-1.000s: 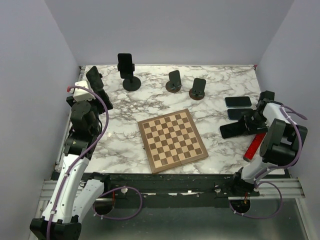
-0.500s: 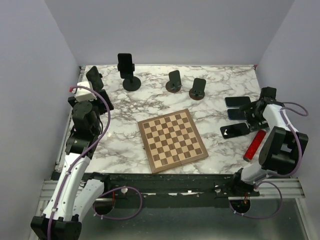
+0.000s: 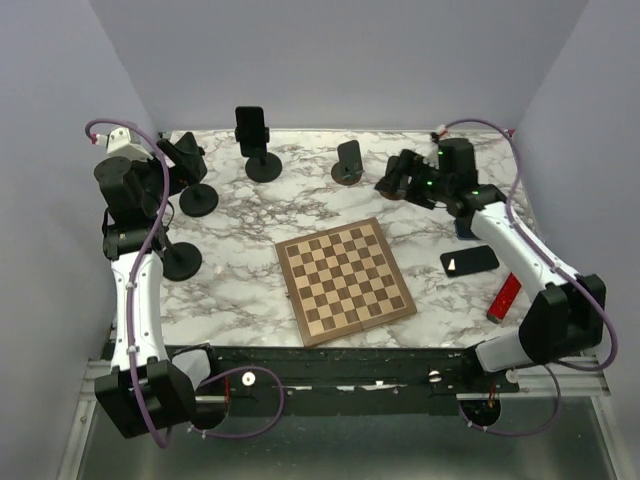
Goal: Remove the phone from the phone stand
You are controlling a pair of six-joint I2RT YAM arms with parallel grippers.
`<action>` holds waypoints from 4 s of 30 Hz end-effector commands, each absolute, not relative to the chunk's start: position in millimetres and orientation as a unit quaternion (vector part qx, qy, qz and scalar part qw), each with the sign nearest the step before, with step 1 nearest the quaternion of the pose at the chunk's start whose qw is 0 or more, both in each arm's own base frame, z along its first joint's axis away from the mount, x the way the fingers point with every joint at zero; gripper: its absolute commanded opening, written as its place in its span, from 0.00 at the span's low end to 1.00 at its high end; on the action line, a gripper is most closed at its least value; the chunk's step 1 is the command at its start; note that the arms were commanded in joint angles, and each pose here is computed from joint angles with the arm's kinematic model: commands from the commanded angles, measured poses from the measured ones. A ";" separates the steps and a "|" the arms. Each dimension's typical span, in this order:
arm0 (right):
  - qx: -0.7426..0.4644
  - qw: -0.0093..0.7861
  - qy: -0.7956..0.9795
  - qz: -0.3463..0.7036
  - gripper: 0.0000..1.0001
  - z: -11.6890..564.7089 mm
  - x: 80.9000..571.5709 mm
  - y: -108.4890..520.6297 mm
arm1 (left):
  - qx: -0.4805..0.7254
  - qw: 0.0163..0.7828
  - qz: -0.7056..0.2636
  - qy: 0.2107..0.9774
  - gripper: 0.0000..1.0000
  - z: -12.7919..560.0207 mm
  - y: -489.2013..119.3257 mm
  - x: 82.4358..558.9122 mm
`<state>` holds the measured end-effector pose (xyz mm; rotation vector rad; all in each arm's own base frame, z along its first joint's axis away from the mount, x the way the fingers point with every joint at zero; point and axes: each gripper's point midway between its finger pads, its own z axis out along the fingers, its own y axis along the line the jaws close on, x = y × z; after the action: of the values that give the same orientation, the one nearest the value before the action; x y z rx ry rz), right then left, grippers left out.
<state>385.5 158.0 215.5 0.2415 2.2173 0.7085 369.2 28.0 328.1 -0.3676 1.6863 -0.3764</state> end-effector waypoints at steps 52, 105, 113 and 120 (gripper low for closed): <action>-0.208 0.340 0.802 0.445 1.00 227.6 328.5 391.7 | -0.016 0.465 -0.360 0.809 0.12 232.4 -18.8 396.4; -0.290 0.438 0.763 0.378 1.00 274.6 338.0 505.4 | 0.123 0.542 -0.288 0.780 0.52 224.9 -59.1 348.9; -0.206 0.470 0.795 0.324 1.00 273.9 375.4 500.4 | 0.142 0.530 -0.321 0.772 0.48 217.9 -69.5 343.9; -0.195 0.498 0.798 0.276 1.00 268.6 391.5 498.9 | 0.142 0.534 -0.319 0.770 0.45 221.1 -69.0 343.4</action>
<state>374.7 507.8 277.6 -0.5292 1.9169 0.8009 344.1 -67.8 216.9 0.2962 1.8701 -0.7594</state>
